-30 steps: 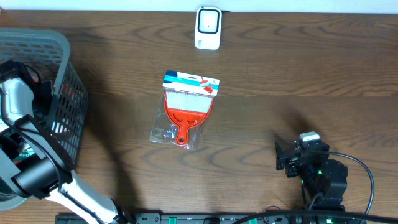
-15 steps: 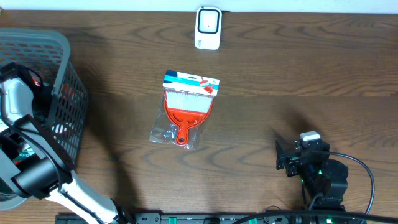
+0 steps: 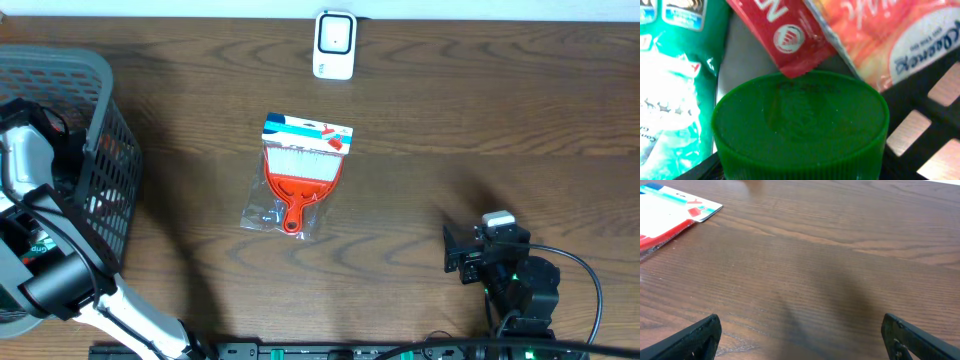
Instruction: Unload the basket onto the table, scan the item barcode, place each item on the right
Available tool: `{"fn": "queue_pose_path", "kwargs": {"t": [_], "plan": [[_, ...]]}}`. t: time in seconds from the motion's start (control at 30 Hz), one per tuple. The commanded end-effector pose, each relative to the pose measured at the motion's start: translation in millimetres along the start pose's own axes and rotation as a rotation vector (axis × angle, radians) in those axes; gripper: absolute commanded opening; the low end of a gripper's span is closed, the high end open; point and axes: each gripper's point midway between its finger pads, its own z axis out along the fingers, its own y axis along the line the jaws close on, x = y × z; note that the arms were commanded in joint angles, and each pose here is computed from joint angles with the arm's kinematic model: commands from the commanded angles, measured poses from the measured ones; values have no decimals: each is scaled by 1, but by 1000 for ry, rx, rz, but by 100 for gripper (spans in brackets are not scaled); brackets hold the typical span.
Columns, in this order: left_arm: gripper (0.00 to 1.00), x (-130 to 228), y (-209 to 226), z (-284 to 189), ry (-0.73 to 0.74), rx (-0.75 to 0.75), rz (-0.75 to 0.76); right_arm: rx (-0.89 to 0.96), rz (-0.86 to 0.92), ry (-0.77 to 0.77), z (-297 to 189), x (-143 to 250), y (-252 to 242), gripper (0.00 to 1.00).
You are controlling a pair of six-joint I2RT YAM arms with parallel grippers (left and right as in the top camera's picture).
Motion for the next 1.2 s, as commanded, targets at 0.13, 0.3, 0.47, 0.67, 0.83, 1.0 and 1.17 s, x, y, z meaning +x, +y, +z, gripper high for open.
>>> {"fn": "queue_pose_path", "kwargs": {"t": [0.13,0.3,0.47,0.67,0.83,1.0,1.17], "plan": [[20,-19,-1,-13,-80,-1,-28,2,10,14,2,6,0,99],[19,-32,-3,-41,-161,-20,-14,2,10,15,2,6,0,99],[19,-43,-6,-79,-274,-45,5,2,10,14,2,6,0,99],[19,-47,-12,-119,-374,-66,22,2,9,13,2,6,0,99],[19,-48,-16,-150,-454,-85,36,3,9,13,2,6,0,99],[19,-50,-21,-181,-543,-105,52,3,9,13,2,6,0,99],[19,-45,-27,-214,-626,-123,66,2,9,13,2,6,0,99]]}}
